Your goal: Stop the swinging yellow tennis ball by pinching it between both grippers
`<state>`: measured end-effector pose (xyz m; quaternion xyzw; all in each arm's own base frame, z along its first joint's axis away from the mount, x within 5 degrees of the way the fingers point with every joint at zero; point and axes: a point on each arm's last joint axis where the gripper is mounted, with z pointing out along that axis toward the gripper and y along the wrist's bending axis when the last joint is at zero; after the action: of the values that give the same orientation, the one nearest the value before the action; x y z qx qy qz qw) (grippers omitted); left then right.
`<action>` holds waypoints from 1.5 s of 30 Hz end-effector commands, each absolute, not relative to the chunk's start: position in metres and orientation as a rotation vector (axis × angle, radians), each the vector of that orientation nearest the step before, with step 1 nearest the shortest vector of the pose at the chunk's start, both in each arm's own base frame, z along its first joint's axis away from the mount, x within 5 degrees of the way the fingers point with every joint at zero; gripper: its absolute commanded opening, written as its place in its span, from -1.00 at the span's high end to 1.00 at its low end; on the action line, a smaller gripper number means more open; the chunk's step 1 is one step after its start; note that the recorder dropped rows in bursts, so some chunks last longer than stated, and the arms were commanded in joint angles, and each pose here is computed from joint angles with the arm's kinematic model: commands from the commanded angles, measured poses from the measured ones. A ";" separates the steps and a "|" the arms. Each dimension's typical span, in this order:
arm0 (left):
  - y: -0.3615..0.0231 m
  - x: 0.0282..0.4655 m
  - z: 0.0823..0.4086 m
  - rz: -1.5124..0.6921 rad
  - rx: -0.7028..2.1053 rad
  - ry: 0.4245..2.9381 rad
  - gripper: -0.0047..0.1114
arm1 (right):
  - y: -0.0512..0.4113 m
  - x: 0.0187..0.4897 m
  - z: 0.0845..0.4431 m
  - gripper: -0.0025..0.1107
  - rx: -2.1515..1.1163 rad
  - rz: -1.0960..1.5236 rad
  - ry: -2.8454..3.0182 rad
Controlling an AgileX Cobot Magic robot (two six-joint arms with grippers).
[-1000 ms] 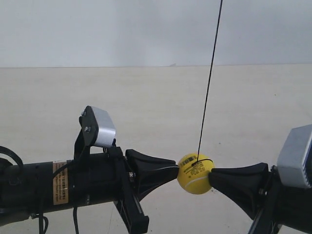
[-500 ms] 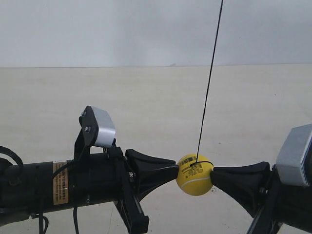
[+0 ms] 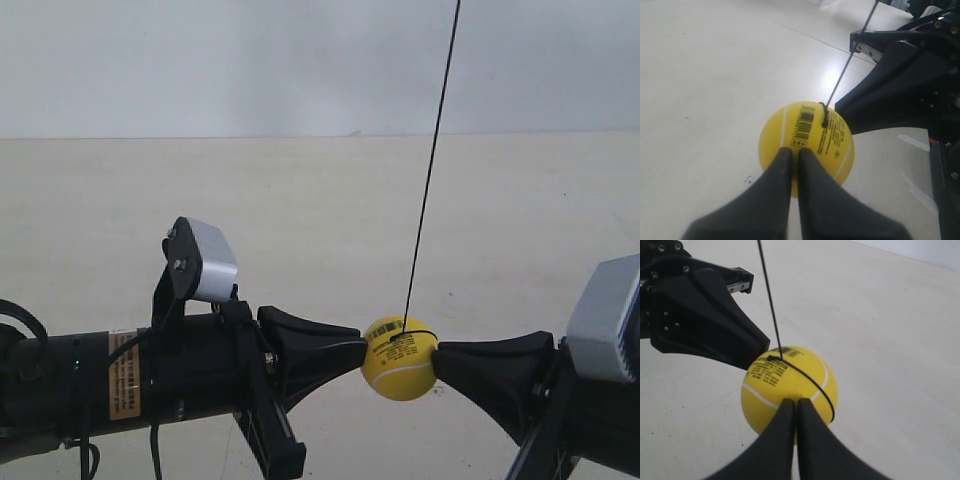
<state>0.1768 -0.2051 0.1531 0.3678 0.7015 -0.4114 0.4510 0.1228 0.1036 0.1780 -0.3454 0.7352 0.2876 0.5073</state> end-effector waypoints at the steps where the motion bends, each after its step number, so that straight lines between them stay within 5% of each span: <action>1: -0.206 0.177 0.152 -1.012 0.912 1.740 0.84 | 0.104 0.124 0.179 0.96 -0.835 0.690 1.764; 31: -0.196 0.175 0.147 -0.888 0.947 1.805 0.84 | 0.098 0.120 0.190 0.96 -0.840 0.604 1.707; 45: -0.157 0.147 0.185 -0.763 0.814 1.648 0.84 | 0.067 0.093 0.213 0.96 -0.638 0.451 1.614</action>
<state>0.1544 -0.1662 0.1765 0.3520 0.7040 -0.3290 0.5217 0.0987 0.0724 0.2118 -0.2929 0.7066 0.2009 0.6120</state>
